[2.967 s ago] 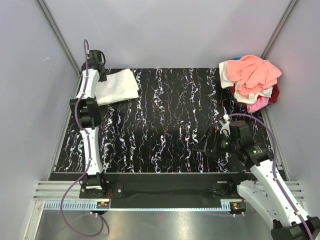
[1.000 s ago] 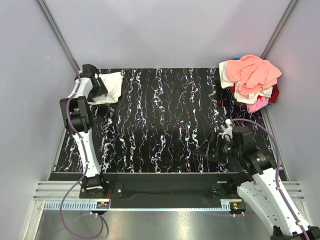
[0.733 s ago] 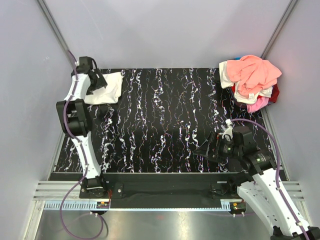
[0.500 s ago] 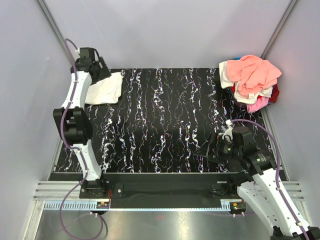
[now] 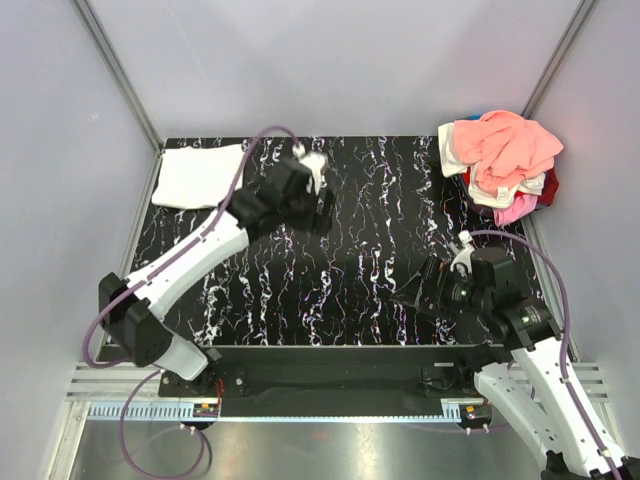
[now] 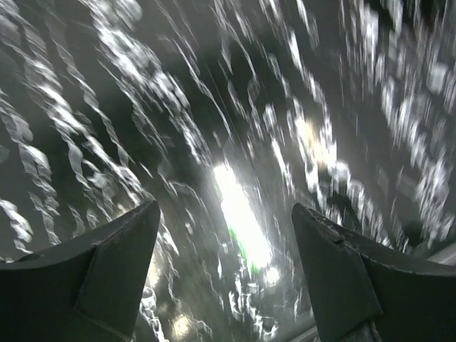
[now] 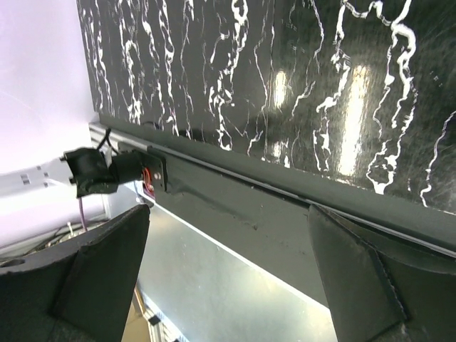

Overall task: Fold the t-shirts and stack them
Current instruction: Reset both grippers

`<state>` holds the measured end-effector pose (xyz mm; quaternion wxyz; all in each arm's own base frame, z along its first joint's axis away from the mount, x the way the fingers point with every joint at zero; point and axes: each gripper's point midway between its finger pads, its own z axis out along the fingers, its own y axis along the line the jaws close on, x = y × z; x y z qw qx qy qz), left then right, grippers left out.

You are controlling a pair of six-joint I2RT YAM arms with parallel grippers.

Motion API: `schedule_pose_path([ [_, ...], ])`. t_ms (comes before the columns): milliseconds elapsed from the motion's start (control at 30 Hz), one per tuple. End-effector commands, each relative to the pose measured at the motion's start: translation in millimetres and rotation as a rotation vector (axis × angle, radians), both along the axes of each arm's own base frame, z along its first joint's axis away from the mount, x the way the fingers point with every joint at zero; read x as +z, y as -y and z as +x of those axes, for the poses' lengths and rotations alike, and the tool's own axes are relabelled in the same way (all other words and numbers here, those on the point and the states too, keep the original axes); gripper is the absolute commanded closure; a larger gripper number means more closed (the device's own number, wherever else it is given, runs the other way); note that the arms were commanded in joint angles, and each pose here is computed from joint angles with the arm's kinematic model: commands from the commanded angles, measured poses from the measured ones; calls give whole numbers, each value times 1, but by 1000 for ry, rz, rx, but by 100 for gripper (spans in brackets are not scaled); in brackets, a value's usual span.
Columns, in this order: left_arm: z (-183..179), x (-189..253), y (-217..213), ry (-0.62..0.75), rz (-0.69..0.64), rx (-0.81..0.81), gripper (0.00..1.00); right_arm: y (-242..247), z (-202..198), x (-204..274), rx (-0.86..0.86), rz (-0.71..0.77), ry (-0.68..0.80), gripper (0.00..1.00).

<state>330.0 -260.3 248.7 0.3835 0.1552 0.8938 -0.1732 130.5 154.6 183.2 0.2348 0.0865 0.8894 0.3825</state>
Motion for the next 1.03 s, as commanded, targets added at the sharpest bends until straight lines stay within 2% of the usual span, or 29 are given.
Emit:
schedule_pose_path([
  [0,-41,-22,-30,9,97,9,18,6,10,26,-32,-27,77,0],
  [33,-50,-6,-38,57,51,22,18,7,10,28,-38,-33,82,0],
  [100,-67,-25,-55,43,67,33,18,11,12,35,-63,-35,111,0],
  [267,-104,-15,-97,156,5,66,15,12,18,33,-135,14,129,0],
  [333,-110,-11,-107,198,-7,77,14,9,21,24,-146,37,125,0],
  [433,-115,-5,-139,319,-33,185,8,4,25,14,-159,76,111,0],
  [600,-123,9,-162,359,-56,279,1,14,32,-9,-232,38,99,0],
  [800,-134,9,-184,359,-16,330,1,16,31,-33,-254,35,84,0],
  [1000,-138,3,-190,357,-36,361,1,16,35,-37,-272,34,61,0],
])
